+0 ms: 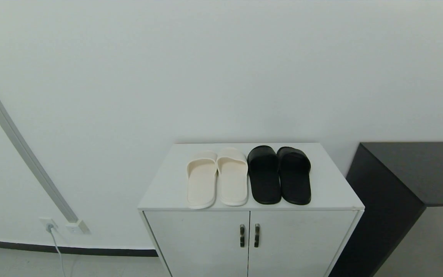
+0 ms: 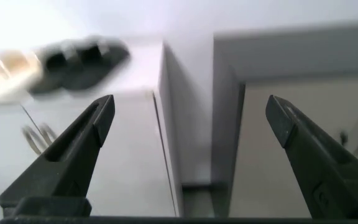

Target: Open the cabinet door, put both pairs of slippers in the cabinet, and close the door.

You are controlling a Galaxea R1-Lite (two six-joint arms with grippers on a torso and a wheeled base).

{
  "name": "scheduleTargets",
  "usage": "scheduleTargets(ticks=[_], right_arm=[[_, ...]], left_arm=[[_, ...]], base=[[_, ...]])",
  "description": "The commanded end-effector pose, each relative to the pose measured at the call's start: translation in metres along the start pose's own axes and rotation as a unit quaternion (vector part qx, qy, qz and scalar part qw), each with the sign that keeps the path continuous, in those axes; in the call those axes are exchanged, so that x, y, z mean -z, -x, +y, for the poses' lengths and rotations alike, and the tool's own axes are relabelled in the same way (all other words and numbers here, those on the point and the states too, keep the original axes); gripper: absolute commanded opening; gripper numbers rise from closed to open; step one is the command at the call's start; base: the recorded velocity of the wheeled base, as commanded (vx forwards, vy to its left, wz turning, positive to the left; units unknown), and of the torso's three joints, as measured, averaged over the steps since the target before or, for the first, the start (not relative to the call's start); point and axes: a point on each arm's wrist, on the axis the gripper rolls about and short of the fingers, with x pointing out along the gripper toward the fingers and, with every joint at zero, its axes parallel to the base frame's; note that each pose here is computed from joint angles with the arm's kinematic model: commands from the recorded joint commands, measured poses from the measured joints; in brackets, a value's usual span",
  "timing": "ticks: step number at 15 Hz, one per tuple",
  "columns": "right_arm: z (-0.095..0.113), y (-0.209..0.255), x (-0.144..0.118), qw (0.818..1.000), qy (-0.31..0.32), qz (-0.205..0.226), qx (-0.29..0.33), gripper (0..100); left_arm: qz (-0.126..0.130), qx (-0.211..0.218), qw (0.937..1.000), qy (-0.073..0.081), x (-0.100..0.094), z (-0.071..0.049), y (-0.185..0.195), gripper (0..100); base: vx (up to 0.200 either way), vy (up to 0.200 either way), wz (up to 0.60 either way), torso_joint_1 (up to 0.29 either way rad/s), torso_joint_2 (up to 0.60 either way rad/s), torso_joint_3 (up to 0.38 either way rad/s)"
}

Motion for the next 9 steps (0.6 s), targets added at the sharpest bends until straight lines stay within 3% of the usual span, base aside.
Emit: scheduleTargets(ticks=[1,2,3,5,7,9], right_arm=[[0.003,-0.024,-0.053,0.996,0.016,0.07,-0.046,100],[0.004,-0.029,-0.049,0.994,0.023,0.089,-0.053,100],[0.006,-0.048,-0.039,0.987,0.021,0.139,-0.077,100],[0.01,-0.075,-0.031,0.979,0.018,0.178,-0.099,100],[0.012,-0.087,-0.031,0.976,0.017,0.184,-0.111,100],[0.03,-0.144,-0.032,0.969,0.022,0.195,-0.152,100]], left_arm=[[0.0,0.0,1.0,0.0,0.0,0.0,0.0,0],[0.0,-0.001,1.0,0.0,0.0,0.0,0.0,0],[0.0,0.001,1.0,0.0,0.0,0.0,0.0,0],[0.0,0.0,1.0,0.0,0.0,0.0,0.0,0],[0.0,0.0,1.0,0.0,0.0,0.0,0.0,0],[0.0,0.001,1.0,0.0,0.0,0.0,0.0,0]], base=[[0.0,0.0,0.0,0.0,0.0,0.0],[0.0,0.0,0.0,0.0,0.0,0.0],[0.0,0.0,0.0,0.0,0.0,0.0],[0.0,0.0,0.0,0.0,0.0,0.0],[0.0,0.0,0.0,0.0,0.0,0.0],[0.0,0.0,0.0,0.0,0.0,0.0]])
